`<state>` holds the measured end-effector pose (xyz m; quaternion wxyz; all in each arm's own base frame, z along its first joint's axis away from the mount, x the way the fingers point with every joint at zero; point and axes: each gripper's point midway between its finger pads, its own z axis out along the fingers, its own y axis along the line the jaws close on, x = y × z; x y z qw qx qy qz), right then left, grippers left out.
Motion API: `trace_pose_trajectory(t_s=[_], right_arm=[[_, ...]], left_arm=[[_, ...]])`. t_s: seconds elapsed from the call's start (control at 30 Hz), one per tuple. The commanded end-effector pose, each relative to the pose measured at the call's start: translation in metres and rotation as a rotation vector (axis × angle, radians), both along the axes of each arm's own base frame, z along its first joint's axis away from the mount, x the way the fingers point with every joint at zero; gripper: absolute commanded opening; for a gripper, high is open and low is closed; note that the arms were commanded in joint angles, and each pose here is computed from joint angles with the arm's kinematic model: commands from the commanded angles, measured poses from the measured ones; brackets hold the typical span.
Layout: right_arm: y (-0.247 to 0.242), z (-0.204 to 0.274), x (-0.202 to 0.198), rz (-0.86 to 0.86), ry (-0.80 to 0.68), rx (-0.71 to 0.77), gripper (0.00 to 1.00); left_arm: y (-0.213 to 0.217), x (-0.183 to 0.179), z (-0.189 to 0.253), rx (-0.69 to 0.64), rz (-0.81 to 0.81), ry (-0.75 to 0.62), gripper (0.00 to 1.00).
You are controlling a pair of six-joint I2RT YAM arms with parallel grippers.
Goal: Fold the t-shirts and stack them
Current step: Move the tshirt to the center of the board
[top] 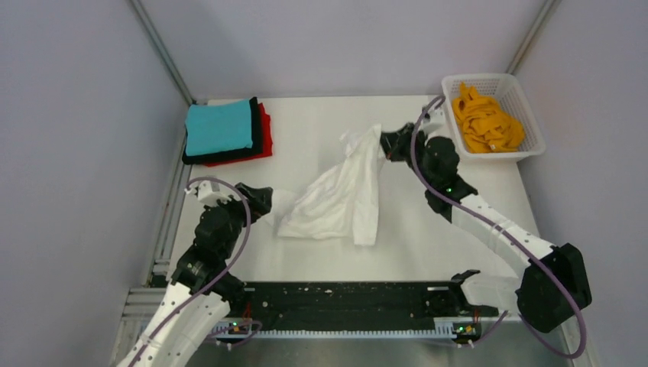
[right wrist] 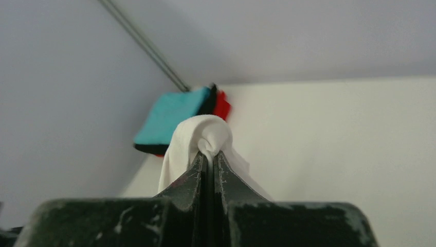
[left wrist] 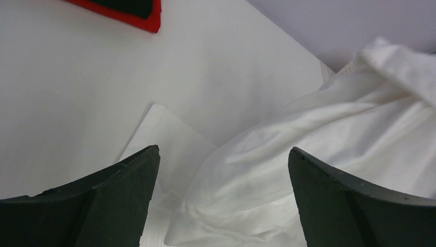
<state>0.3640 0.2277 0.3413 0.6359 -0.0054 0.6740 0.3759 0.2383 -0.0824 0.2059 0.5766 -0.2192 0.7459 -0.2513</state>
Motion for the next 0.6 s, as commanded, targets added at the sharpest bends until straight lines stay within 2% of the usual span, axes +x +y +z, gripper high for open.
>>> trace_pose_trajectory(t_s=[0.0,0.07,0.13,0.23,0.33,0.4,0.47,0.57], right_arm=[[-0.08,-0.118,0.001,-0.37,0.196,-0.056,0.02],[-0.107,-0.174,-0.009,-0.444,0.322,-0.064,0.04],[-0.133,-0.21,-0.019,-0.498,0.431,-0.056,0.11],[-0.167,-0.224,-0.029,-0.589,0.497,-0.127,0.6],[-0.195,-0.21,-0.039,-0.705,0.523,-0.252,0.89],[-0.207,-0.2,-0.05,-0.745,0.549,-0.306,0.98],[-0.207,-0.194,-0.06,-0.726,0.574,-0.328,0.99],[-0.182,-0.188,-0.073,-0.577,0.583,-0.341,0.99]], left_arm=[[-0.004,0.004,0.001,0.002,-0.008,0.034,0.99],[-0.011,0.008,-0.004,0.014,-0.038,0.064,0.99],[-0.019,0.013,-0.013,0.023,-0.066,0.103,0.99],[-0.026,0.02,-0.028,0.043,-0.079,0.175,0.99],[-0.017,0.025,-0.043,0.083,-0.017,0.256,0.99],[0.003,0.027,-0.052,0.102,0.114,0.308,0.99],[0.019,0.026,-0.057,0.112,0.212,0.339,0.99],[0.02,0.028,-0.063,0.106,0.221,0.361,0.99]])
